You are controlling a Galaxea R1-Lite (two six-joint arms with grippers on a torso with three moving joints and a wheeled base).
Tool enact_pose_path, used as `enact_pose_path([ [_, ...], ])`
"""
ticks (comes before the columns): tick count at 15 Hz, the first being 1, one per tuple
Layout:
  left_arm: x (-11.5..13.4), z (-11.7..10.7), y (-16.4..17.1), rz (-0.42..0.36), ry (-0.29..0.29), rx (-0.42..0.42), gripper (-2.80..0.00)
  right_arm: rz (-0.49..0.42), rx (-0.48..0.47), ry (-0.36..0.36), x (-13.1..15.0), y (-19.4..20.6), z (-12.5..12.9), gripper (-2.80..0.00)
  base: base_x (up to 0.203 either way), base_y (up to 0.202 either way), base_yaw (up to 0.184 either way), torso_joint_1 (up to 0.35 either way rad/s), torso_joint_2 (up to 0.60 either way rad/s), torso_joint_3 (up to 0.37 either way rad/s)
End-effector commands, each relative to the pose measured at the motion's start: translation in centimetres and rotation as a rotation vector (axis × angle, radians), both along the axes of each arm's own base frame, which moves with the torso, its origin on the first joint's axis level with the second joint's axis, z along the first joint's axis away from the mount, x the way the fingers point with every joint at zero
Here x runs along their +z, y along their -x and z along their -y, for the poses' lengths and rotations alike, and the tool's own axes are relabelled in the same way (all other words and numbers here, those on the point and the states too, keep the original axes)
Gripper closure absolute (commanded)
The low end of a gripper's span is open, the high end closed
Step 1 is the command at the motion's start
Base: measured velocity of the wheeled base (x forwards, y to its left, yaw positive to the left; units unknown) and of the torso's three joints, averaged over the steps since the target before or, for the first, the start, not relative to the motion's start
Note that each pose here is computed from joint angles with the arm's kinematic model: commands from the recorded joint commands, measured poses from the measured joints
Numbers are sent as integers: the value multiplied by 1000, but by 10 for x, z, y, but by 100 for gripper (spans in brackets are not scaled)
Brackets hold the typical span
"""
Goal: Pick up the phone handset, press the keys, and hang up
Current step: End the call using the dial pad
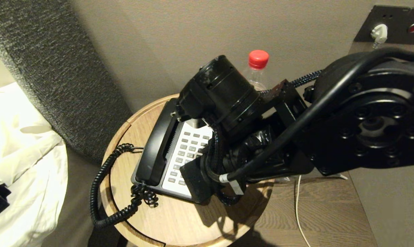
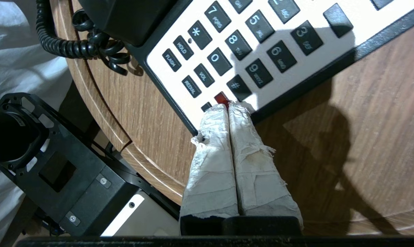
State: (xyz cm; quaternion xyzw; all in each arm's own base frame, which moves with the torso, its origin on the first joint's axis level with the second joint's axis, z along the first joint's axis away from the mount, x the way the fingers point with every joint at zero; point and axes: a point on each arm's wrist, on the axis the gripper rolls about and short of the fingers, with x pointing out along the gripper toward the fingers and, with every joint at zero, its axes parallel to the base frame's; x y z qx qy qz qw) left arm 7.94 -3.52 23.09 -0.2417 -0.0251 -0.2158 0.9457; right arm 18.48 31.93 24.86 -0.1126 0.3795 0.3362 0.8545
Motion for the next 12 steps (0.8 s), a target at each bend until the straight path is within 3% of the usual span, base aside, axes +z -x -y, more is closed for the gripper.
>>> enact_pose_path([
  [1, -1, 0, 0, -2, 5, -1, 0, -9, 2, 6, -3, 0, -1, 0, 0, 0, 0, 0, 0, 0],
  [12, -1, -1, 5, -8, 50, -39, 0, -39, 9, 24, -14, -3, -7, 0, 0, 0, 0, 0, 0, 0],
])
